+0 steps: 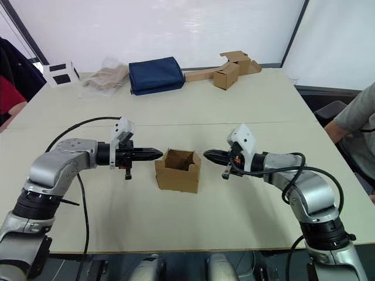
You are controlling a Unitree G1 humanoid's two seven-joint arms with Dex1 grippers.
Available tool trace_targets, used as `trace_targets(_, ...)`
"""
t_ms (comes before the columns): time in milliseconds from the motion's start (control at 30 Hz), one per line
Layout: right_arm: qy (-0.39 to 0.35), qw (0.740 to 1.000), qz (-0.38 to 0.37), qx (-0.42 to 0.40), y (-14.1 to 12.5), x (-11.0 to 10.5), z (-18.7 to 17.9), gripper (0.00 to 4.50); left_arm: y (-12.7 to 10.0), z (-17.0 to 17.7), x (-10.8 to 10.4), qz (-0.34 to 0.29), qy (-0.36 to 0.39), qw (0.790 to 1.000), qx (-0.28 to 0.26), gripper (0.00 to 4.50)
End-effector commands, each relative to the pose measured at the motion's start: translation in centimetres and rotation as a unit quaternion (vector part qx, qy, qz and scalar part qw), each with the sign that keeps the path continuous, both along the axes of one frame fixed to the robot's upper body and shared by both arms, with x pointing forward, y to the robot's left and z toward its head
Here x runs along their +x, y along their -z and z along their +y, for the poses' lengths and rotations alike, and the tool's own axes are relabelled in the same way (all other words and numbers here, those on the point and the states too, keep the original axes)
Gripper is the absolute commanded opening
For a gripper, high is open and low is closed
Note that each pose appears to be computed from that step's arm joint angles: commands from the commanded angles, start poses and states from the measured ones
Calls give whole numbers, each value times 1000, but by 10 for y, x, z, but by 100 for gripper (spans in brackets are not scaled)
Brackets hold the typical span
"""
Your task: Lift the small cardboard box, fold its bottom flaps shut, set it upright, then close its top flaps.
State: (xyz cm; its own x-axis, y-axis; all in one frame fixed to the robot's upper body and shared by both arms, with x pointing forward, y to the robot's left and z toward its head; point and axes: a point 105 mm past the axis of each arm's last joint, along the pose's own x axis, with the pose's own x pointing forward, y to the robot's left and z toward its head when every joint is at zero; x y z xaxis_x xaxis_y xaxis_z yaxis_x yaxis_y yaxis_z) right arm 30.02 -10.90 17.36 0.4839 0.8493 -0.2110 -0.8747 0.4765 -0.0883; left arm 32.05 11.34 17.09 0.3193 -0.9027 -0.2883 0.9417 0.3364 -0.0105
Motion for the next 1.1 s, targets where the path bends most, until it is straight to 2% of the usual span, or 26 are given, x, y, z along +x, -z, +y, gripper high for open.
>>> trace_targets(33,-31,999,-21,7,-10,-2,15,0,-1,-7,3,-18,10,1000,2,1)
trace_targets(167,-43,999,-18,-3,-6,0,22,0,10,-11,3,-14,13,1000,11,1)
trace_targets(700,-59,997,-9,-54,21,8,29,0,17,-13,2,-5,10,1000,3,1)
trace_targets(867,-55,998,-13,-16,3,10,31,0,15,-4,7,-6,-4,1000,-3,1)
trace_targets(1100,-70,997,-17,32,-33,-2,17,0,-13,14,24,-6,-29,998,-58,1)
